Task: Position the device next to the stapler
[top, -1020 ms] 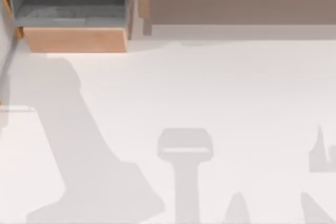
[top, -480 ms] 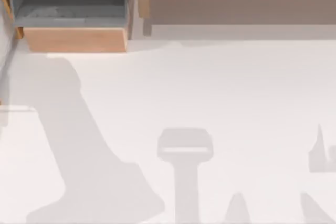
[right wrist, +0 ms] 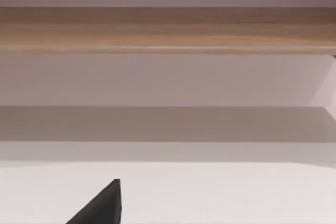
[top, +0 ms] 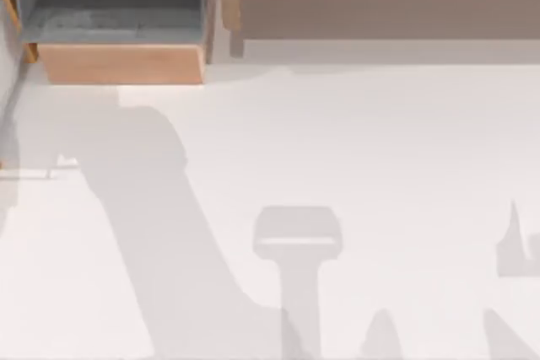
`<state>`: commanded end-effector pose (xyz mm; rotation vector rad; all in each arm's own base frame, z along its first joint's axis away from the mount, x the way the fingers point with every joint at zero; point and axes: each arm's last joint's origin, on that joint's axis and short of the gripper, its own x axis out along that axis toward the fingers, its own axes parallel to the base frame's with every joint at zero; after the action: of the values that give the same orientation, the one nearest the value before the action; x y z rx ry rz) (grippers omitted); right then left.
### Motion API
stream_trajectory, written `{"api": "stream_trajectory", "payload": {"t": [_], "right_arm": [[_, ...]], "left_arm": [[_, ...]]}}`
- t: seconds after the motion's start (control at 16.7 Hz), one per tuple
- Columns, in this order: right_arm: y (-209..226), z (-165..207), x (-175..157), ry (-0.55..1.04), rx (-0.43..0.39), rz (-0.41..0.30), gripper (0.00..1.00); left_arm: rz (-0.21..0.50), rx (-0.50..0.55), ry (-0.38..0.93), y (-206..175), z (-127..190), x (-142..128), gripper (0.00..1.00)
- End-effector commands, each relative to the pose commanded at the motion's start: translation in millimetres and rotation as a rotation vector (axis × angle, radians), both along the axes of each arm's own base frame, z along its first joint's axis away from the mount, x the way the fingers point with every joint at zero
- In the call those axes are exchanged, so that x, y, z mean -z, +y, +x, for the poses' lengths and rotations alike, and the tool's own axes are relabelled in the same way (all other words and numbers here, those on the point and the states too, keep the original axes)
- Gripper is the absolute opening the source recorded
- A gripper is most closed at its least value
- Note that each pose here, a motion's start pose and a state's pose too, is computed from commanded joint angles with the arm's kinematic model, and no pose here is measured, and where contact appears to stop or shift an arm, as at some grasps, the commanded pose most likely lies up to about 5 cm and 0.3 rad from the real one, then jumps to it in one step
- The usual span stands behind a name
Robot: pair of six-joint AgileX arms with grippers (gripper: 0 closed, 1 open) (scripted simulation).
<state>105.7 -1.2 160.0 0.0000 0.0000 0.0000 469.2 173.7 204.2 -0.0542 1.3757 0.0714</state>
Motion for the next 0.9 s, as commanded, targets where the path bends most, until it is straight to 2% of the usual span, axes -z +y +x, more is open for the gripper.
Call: {"api": "stream_trajectory", "payload": {"t": [0.3, 0.48, 0.66, 0.9], "right_arm": [[0.0, 0.0, 0.0, 0.000, 0.000, 0.000, 1.00], [0.0, 0.0, 0.0, 0.000, 0.000, 0.000, 1.00], [0.0, 0.0, 0.0, 0.000, 0.000, 0.000, 1.00], [0.0, 0.0, 0.0, 0.000, 0.000, 0.000, 1.00]], "left_arm": [[0.039, -0.001, -0.120, -8.0, -32.5, -65.1, 0.00], [0.063, -0.008, -0.164, -11.0, -59.6, -91.3, 0.00], [0.082, -0.021, -0.176, -12.4, -88.9, -102.8, 0.00], [0.095, -0.036, -0.152, -14.4, -125.0, -96.2, 0.00]]}}
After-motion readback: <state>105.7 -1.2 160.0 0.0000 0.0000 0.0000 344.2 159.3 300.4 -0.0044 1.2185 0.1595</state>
